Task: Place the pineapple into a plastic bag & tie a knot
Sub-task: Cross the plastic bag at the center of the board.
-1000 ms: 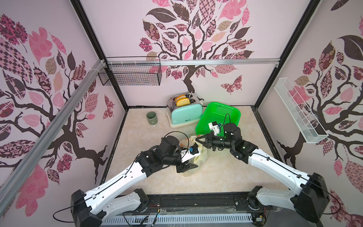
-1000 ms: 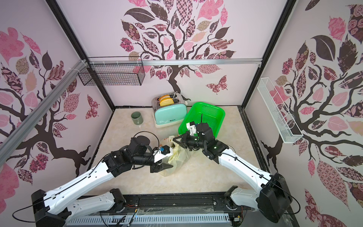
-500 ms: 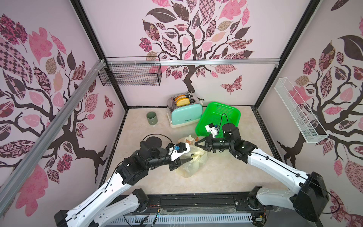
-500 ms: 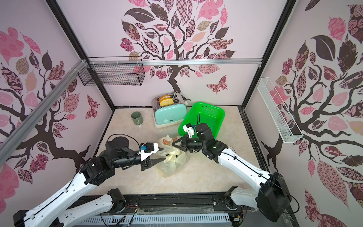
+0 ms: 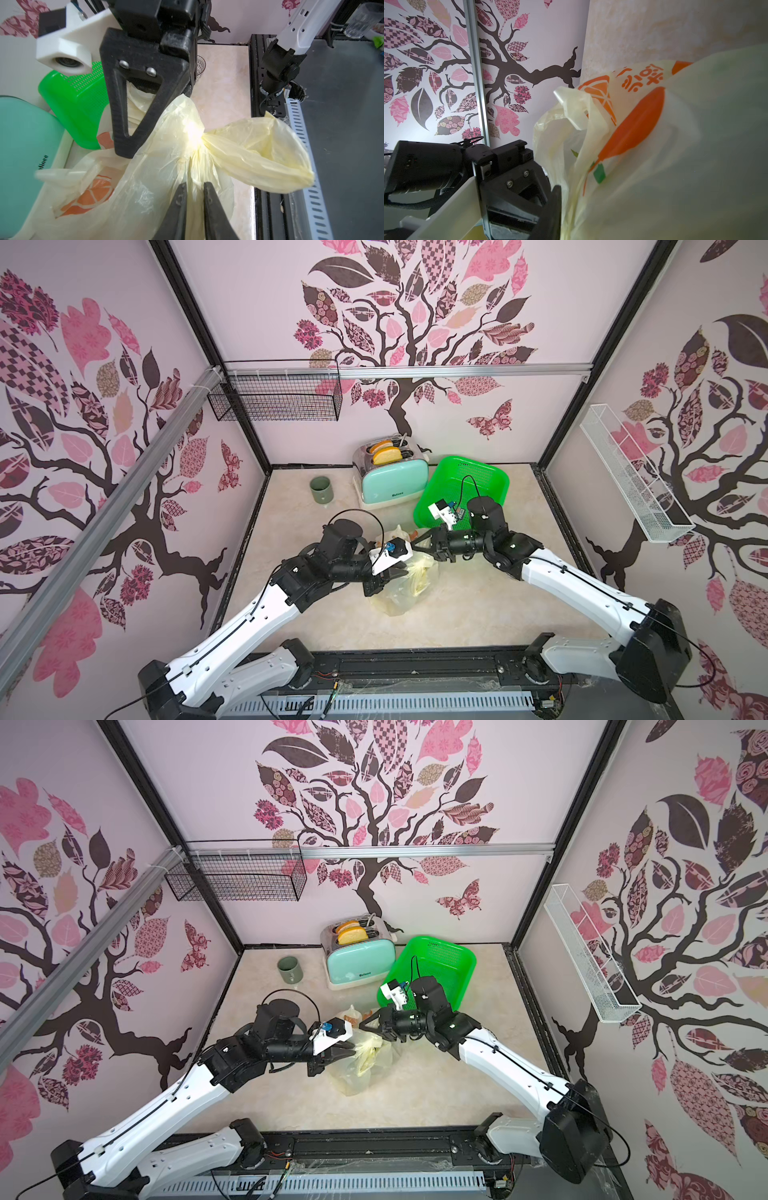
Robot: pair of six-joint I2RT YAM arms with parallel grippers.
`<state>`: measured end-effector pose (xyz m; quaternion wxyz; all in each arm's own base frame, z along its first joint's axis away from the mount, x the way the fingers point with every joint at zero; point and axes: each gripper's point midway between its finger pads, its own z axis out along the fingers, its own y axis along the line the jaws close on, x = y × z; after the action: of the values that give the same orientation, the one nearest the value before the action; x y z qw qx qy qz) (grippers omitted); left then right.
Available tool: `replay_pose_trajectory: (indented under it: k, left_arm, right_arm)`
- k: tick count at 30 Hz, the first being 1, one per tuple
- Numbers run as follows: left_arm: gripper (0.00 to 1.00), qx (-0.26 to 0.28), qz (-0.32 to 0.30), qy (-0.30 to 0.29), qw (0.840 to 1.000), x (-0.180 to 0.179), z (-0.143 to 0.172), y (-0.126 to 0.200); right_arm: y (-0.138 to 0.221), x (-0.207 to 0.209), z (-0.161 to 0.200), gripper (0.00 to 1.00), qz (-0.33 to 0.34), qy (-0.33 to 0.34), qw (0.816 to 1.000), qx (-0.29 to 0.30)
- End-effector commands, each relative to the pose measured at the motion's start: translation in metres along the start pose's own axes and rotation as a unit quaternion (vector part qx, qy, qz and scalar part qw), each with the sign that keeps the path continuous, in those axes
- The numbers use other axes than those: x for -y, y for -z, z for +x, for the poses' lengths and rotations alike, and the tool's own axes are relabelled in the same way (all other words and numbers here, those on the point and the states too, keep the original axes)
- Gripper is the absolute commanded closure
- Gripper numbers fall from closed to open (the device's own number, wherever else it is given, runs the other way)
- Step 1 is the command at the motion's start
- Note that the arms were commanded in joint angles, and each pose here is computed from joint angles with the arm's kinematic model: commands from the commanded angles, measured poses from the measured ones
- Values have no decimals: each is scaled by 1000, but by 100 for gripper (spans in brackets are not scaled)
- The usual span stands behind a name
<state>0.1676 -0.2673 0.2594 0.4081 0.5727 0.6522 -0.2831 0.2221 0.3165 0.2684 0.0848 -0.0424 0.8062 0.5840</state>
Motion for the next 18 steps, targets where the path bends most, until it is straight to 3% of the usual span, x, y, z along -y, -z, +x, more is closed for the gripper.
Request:
replay_pose_trajectory:
  k: [1, 6, 8, 18]
  left_arm:
    - [89, -3, 11, 1, 1000, 4, 7, -3]
    - [100, -9, 26, 3, 1000, 11, 16, -12]
    - [100, -10, 31, -1, 999, 15, 18, -15]
    - [100, -25, 54, -1, 998, 34, 27, -20]
  right_arm:
    - [1, -26, 1, 77, -34, 17, 999, -16]
    - [-10, -24, 7, 74, -31, 10, 999, -34]
    - [-13, -22, 10, 74, -28, 6, 999, -40]
    - [-19, -30, 9, 89, -37, 10, 999, -33]
